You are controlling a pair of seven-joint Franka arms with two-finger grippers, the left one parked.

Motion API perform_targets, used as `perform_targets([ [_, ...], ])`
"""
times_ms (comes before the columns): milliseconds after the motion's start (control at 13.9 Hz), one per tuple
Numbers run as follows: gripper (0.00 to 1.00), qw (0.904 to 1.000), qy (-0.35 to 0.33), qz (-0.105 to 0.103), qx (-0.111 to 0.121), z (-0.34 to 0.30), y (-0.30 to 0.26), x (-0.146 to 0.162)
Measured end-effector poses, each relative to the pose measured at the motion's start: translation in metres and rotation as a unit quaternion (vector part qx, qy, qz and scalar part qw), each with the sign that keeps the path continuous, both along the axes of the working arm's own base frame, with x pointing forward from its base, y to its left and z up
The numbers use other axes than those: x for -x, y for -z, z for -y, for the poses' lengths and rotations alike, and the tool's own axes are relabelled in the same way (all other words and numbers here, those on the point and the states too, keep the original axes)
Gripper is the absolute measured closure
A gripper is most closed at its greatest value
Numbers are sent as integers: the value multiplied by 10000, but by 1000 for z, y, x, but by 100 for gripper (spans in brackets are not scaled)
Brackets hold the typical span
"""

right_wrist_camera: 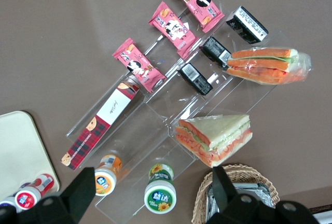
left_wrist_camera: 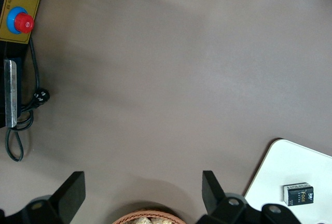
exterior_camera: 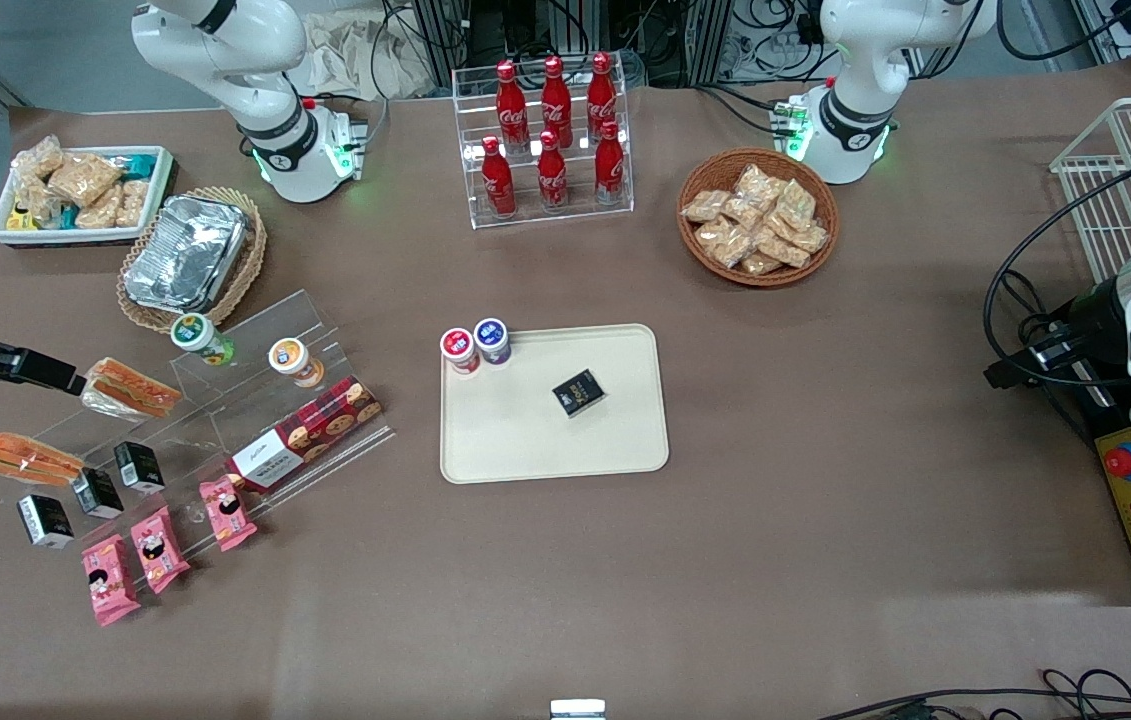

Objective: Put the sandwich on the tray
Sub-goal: 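Move the right gripper over the acrylic stand toward the wrapped sandwiches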

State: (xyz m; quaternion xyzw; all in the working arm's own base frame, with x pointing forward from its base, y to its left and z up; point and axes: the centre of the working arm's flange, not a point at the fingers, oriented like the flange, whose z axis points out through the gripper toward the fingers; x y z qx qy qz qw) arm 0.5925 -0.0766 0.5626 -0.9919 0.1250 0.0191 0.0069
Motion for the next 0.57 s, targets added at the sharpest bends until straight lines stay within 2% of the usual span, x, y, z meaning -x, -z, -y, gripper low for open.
perform_targets([
  [287, 0, 9991, -49, -24, 431, 9, 4, -2],
  [575, 1, 9989, 22, -134, 458, 16, 16, -6],
])
